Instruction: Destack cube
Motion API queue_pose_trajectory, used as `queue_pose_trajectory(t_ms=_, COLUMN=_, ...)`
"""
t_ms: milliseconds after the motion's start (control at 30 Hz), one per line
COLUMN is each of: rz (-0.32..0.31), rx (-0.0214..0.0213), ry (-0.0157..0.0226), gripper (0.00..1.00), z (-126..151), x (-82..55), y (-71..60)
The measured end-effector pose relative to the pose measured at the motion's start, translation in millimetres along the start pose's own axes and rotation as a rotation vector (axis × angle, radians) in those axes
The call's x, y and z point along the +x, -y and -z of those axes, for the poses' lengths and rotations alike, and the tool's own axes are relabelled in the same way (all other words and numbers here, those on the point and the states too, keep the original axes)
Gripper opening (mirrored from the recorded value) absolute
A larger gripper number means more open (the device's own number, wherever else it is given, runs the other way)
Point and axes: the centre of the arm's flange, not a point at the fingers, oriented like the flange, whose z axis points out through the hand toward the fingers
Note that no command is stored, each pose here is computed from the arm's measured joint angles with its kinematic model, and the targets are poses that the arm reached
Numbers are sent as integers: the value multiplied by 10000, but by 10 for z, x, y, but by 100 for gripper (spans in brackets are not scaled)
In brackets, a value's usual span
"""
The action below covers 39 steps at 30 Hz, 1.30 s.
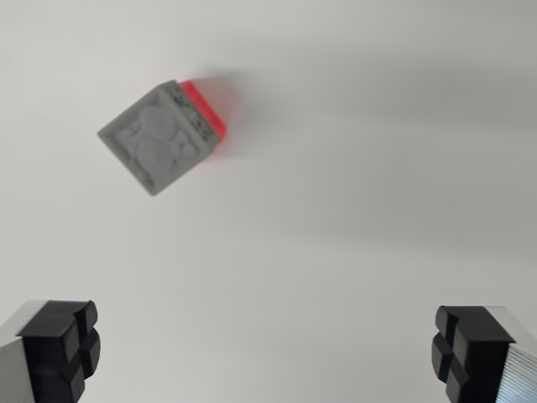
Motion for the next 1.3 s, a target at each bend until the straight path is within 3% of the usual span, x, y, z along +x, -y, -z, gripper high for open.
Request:
queue_pose_trajectory(t_ms=367, rz=1200, rx=68, ry=-42, gripper=100, z=-268, x=-85, y=103)
queue_pose_trajectory(t_ms=667, rz=2549, rx=162, ry=-95, gripper=100, z=-560, x=-181, y=219)
queue_pose_trajectory(t_ms=1300, rz=5658, rx=413, ry=-194, gripper=100, z=-1249, x=-405, y=487)
